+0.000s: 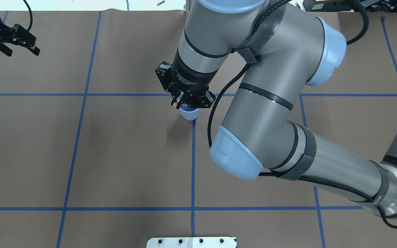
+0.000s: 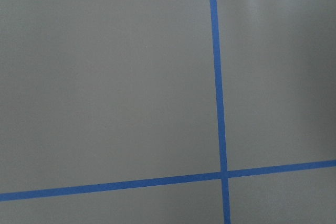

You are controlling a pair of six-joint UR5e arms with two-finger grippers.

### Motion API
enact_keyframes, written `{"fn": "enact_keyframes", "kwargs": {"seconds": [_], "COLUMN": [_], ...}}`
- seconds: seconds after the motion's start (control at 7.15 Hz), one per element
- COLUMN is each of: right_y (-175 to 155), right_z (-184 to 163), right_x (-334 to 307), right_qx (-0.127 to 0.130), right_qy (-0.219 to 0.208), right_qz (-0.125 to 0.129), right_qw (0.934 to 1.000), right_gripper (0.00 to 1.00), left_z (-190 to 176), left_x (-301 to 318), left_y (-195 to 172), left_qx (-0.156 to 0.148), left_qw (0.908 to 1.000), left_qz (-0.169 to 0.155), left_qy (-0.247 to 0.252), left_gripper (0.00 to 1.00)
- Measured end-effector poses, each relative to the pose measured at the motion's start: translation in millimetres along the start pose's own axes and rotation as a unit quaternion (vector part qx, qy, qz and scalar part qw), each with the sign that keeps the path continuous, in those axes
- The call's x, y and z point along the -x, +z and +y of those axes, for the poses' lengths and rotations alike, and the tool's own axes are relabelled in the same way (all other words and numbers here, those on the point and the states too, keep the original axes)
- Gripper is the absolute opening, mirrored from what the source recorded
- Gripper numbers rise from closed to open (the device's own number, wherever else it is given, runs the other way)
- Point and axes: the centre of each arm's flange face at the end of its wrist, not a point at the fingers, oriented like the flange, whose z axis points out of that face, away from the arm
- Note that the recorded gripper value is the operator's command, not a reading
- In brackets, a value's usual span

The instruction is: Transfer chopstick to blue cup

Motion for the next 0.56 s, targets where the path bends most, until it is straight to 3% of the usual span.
{"fn": "enact_keyframes", "kwargs": {"seconds": [0.56], "right_y": [28], "right_z": [-4], "right_x": [2], "right_qx": [-0.008], "right_qy": [0.007], "right_qz": [0.019], "right_qw": [0.9998], "right_gripper": [0.0], "left_z": [-1], "left_x": [0], "left_y": [1], "left_qx": [0.001], "left_qw": [1.0], "left_qz": [0.0], "left_qy": [-0.001], "left_gripper": [0.98]}}
